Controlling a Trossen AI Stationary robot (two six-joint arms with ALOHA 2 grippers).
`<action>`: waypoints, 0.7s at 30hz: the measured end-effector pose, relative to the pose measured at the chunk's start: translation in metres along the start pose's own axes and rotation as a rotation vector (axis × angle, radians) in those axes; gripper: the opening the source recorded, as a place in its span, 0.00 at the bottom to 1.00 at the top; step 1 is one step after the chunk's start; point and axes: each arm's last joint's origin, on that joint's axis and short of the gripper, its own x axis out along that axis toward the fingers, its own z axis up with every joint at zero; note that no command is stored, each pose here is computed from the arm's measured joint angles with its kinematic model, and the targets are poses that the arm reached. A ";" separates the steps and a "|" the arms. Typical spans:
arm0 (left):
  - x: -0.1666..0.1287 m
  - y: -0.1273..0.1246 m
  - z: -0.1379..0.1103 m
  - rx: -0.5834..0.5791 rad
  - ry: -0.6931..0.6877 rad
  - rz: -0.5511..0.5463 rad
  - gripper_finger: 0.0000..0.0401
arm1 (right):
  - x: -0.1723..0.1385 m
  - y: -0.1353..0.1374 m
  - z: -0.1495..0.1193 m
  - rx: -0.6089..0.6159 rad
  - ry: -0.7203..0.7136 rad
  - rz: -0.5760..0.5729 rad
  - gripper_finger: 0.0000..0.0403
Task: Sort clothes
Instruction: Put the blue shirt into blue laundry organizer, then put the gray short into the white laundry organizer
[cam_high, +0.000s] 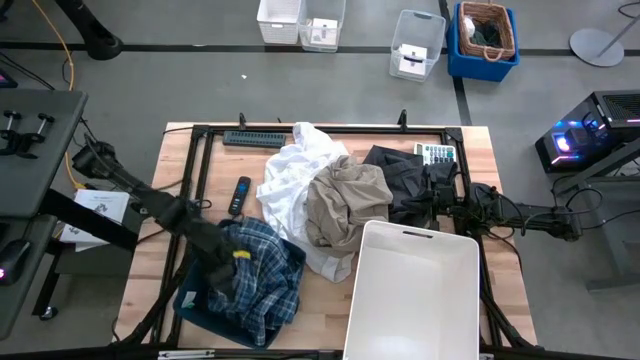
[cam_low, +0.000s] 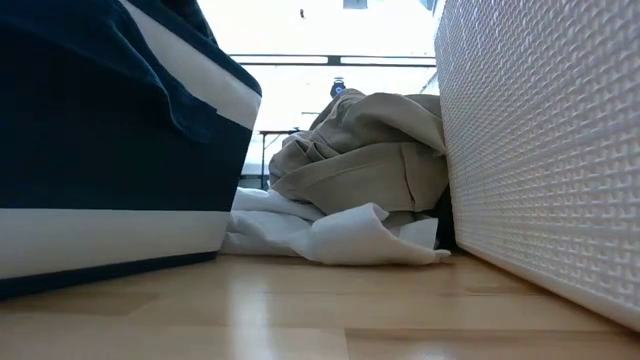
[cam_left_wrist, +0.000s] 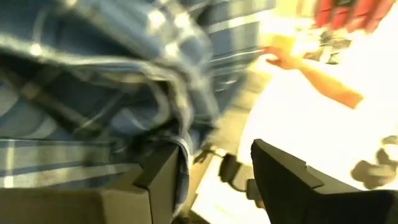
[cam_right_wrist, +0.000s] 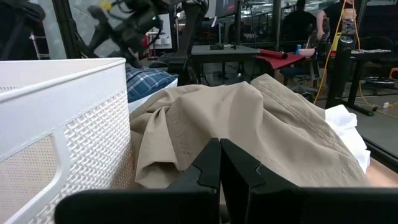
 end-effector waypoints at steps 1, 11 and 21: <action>-0.005 -0.001 0.000 0.008 -0.012 -0.023 0.46 | 0.000 0.000 0.000 0.000 0.000 0.000 0.00; -0.027 0.004 -0.009 -0.010 0.093 -0.032 0.46 | 0.000 0.000 0.000 0.000 0.000 0.000 0.00; -0.063 -0.030 -0.034 0.230 0.010 -0.226 0.46 | 0.000 0.000 0.000 0.000 0.000 0.000 0.00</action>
